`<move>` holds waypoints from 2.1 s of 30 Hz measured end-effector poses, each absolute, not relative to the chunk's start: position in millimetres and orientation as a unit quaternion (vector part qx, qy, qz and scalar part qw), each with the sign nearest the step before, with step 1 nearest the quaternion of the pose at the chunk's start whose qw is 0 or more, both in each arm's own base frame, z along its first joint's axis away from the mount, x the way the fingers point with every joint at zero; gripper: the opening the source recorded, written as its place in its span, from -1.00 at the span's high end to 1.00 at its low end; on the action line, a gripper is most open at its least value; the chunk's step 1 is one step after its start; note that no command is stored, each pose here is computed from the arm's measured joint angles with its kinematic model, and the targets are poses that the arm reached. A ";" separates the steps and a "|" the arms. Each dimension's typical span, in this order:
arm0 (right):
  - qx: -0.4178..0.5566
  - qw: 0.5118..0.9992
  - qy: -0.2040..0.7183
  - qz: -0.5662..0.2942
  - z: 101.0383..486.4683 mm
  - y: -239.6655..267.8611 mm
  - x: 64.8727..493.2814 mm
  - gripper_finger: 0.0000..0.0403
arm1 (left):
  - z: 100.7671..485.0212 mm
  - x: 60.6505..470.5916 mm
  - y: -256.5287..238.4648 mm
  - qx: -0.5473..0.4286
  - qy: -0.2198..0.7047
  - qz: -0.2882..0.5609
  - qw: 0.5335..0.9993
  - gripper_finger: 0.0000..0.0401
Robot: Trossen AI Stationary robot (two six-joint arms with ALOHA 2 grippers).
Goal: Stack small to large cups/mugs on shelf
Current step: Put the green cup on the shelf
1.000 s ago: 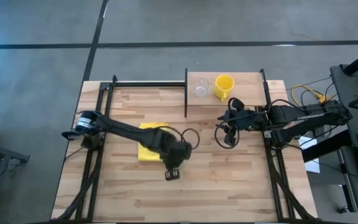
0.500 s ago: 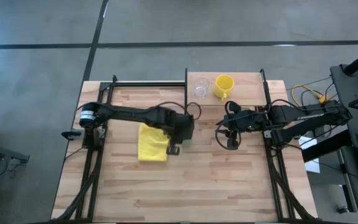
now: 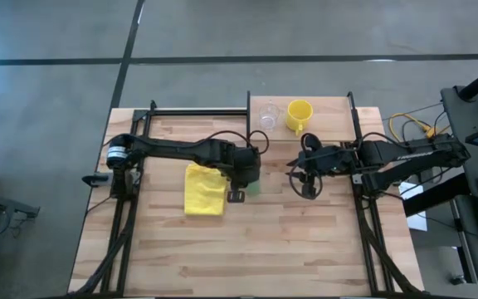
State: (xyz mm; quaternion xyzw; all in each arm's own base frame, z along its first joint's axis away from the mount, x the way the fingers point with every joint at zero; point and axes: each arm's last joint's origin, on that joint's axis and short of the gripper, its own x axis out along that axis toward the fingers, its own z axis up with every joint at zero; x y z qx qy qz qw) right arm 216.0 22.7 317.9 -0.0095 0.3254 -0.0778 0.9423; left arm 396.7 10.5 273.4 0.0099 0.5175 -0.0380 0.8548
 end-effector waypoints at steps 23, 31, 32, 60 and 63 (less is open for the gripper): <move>-0.052 0.942 0.330 -0.031 311.9 26.0 227.8 0.23 | 309.6 405.1 5.3 -0.021 0.454 -0.031 0.890 0.59; -0.097 0.936 0.337 0.041 281.6 35.8 273.7 0.10 | 345.7 395.3 4.8 -0.020 0.435 -0.030 0.900 0.59; -0.101 0.931 0.347 0.043 275.3 36.5 278.3 0.10 | 350.0 391.5 4.9 -0.019 0.440 -0.027 0.897 0.59; -0.177 0.870 0.460 -0.009 220.5 41.7 356.1 0.19 | 445.4 295.5 7.3 0.011 0.337 0.040 0.941 0.59; -0.175 0.873 0.456 -0.015 224.1 40.3 354.9 0.38 | 445.9 293.2 8.1 0.015 0.338 0.050 0.940 0.59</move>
